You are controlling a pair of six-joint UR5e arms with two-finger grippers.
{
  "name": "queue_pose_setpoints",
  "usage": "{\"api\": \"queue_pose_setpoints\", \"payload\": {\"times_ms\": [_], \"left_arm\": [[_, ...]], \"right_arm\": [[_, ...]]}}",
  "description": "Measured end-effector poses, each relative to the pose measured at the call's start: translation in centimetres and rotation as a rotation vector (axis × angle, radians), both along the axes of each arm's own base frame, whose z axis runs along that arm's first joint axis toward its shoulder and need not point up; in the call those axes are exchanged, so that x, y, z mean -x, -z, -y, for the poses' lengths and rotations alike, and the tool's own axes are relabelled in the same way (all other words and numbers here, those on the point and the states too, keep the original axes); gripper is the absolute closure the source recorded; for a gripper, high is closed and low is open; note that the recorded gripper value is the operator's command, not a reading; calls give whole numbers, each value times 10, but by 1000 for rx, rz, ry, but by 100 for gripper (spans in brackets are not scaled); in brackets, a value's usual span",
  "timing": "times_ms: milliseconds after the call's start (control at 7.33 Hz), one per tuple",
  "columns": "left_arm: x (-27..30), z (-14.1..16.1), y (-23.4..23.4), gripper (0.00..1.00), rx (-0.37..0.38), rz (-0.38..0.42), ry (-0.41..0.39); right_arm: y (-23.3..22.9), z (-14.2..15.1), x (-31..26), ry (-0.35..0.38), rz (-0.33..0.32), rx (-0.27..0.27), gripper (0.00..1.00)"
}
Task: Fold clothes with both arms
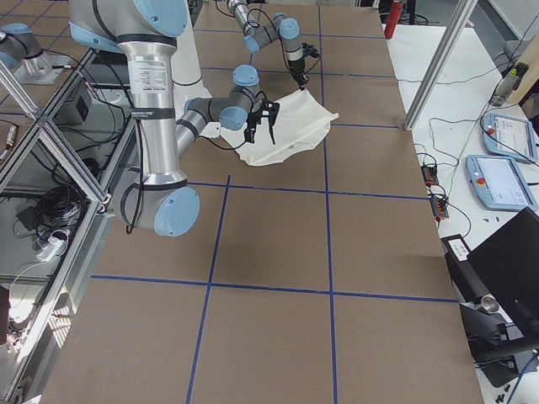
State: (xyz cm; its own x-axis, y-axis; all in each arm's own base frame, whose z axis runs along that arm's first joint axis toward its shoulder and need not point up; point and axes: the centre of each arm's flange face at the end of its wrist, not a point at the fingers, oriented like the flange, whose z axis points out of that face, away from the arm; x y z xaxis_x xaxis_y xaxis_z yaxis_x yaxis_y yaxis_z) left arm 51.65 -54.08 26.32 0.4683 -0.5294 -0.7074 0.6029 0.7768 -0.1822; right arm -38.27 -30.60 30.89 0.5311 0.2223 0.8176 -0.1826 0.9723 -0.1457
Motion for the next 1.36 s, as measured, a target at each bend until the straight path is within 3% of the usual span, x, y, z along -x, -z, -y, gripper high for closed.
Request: {"api": "queue_pose_setpoints", "payload": {"times_ms": [409, 818, 1091, 1227, 1364], "left_arm": [[-21, 67, -5, 100, -104, -25, -3], [-45, 100, -6, 100, -214, -54, 20], [-47, 108, -15, 100, -246, -44, 20], [-46, 110, -16, 11, -250, -42, 21], [-42, 114, -17, 0, -253, -41, 26]], "right_arm": [[0, 1, 0, -5, -1, 0, 0], [-3, 2, 2, -9, -7, 3, 0], [-3, 4, 5, -16, -9, -1, 0], [-2, 6, 8, -22, -11, -5, 0], [-1, 9, 12, -27, -13, -8, 0]]}}
